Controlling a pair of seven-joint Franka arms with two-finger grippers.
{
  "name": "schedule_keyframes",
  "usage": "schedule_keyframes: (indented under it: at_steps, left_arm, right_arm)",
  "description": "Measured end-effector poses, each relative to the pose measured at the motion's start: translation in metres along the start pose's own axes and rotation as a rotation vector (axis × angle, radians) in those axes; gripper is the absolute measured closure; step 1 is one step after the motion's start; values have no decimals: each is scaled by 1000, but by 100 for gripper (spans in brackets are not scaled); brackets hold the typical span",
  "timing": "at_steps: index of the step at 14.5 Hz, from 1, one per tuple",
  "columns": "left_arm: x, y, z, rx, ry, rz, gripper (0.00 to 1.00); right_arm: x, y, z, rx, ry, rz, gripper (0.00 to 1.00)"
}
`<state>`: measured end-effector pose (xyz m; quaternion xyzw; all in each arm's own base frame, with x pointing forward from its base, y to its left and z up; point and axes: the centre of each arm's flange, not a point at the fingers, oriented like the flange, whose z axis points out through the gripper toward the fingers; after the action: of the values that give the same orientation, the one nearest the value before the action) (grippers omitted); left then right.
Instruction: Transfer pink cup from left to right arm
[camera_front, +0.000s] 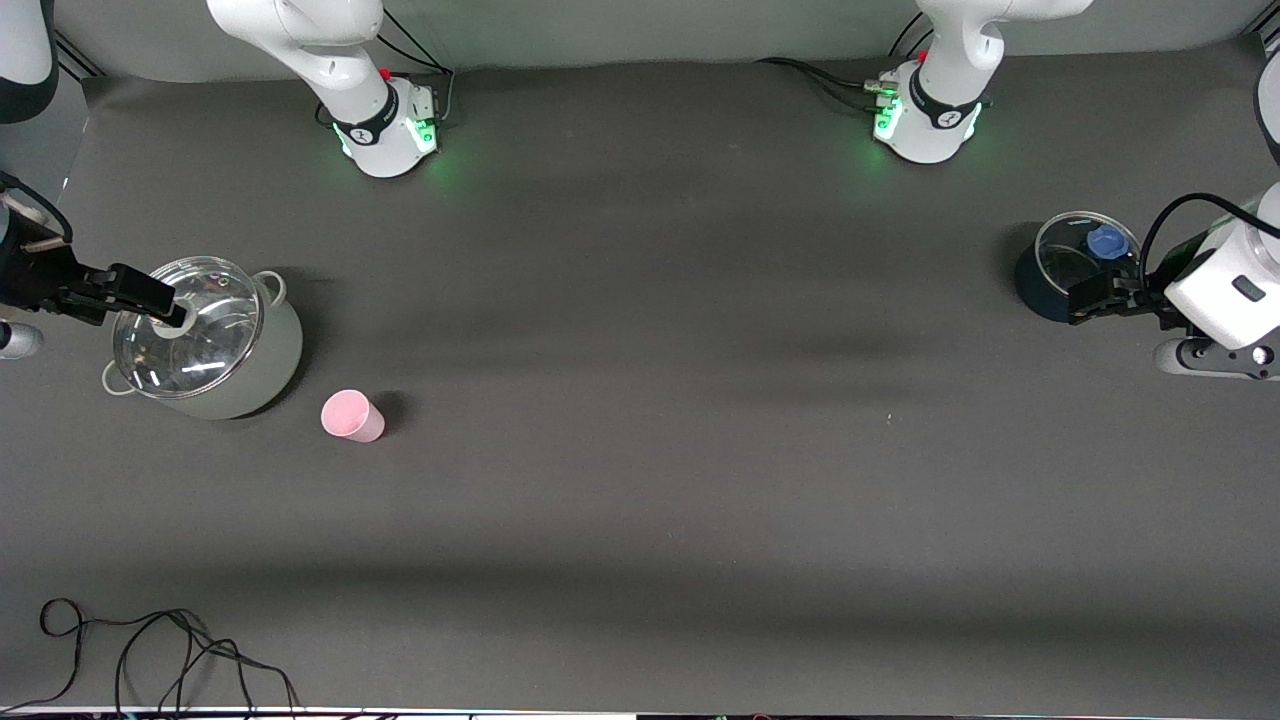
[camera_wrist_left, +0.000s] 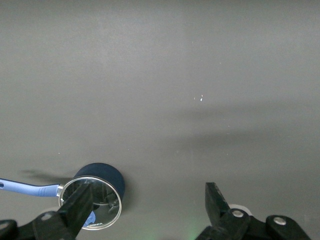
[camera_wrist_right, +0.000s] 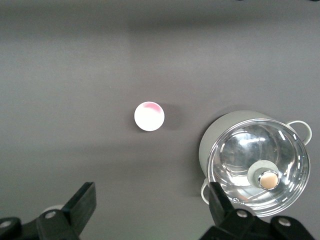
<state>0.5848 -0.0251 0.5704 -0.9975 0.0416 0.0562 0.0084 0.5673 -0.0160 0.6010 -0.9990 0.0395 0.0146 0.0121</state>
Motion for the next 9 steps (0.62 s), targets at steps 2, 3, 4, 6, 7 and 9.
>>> schedule_keyframes:
  at_steps: [2, 3, 4, 6, 7, 9]
  left_arm:
    - [0, 0, 0, 0, 0, 0, 0]
    - [0, 0, 0, 0, 0, 0, 0]
    - [0, 0, 0, 0, 0, 0, 0]
    - [0, 0, 0, 0, 0, 0, 0]
    - [0, 0, 0, 0, 0, 0, 0]
    - [0, 0, 0, 0, 0, 1, 0]
  right_arm:
    - [-1, -5, 6, -1, -2, -8, 0]
    - [-3, -8, 12, -1, 13, -14, 0]
    - [-6, -11, 17, -1, 29, -19, 0]
    - [-16, -12, 21, -3, 36, -21, 0]
    - [-19, -11, 19, -3, 43, -19, 0]
    - [-20, -9, 15, -3, 56, -15, 0]
